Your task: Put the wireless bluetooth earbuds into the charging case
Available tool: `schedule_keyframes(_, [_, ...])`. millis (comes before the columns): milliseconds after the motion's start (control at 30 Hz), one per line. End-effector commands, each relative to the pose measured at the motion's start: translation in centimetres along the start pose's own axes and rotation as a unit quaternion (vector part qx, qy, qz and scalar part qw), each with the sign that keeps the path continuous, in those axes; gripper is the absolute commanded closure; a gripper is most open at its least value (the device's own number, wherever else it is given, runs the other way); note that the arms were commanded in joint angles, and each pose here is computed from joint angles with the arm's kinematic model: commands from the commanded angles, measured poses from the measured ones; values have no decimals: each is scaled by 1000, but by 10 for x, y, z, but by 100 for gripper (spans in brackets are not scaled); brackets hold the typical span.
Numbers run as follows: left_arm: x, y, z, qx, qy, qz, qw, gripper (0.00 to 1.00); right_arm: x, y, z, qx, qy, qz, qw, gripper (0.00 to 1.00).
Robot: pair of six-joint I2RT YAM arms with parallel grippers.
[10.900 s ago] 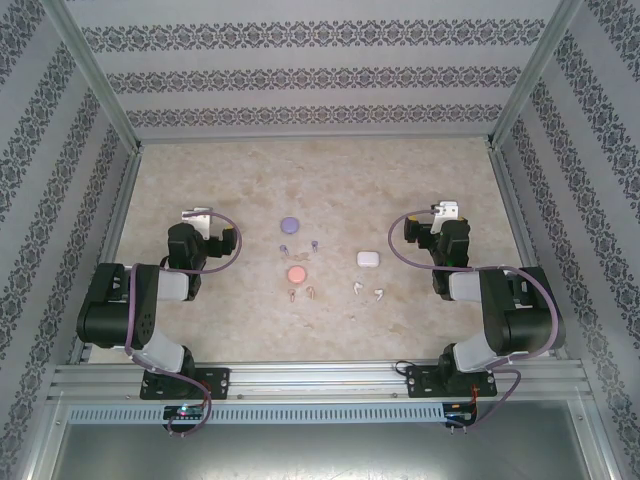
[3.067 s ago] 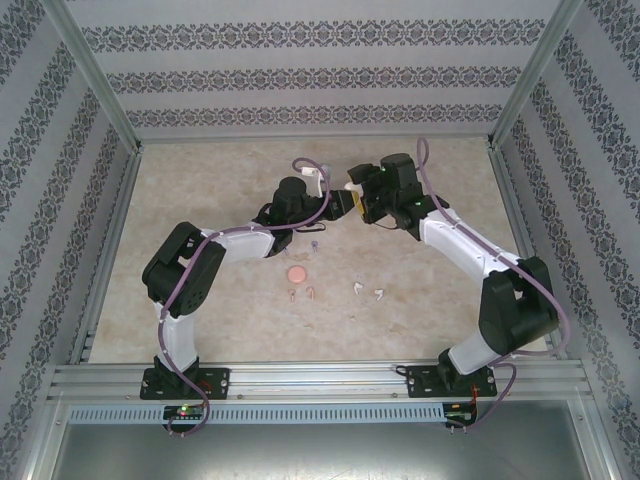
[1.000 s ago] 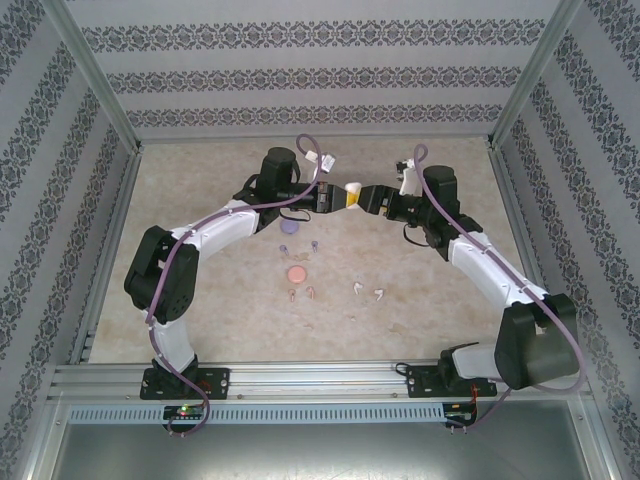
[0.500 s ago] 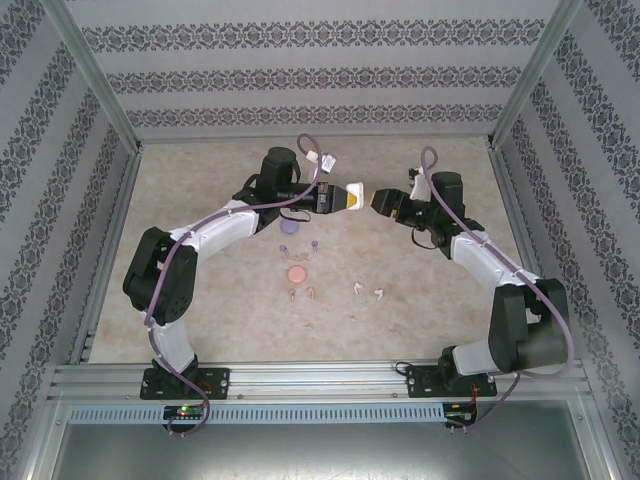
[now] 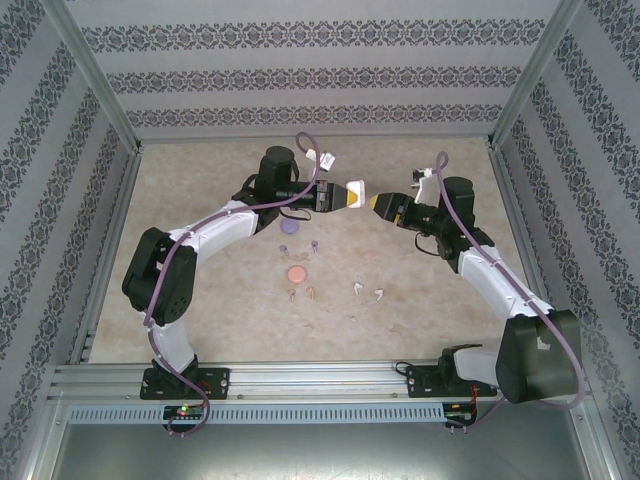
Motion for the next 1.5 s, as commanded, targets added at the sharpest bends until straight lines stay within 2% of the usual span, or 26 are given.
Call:
schedule_keyframes(0, [-3,-22,5,23,-33,-49,998,100,2,2,7,34,-32,37,998,45])
schedule_keyframes(200, [-2,-19,11,5,-87,-76,993,100,5,3,16,105,-101,87,985,51])
schedule_keyframes(400, [2,-16,17,-9,-109,-101,989,100,9,5,18,119,-117,97,981,53])
schedule_keyframes(1233, [13,-17,13,-5,-94,-99,991,100,31,5,25,134,-112,123,977,60])
schedule_keyframes(1467, [16,-17,11,-4,-88,-96,992,100,32,6,28,137,-116,133,975,66])
Point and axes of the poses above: each hand's point on the last joint's axis, 136 mm out from that joint toward the fingers, its own x axis out along the fingers, its own y axis along the line the jaws close on, z = x × y, the point moved 10 cm from there along -x, back along the fingers, and after that the axes turned 9 degrees about -x, right-handed, at the moved point
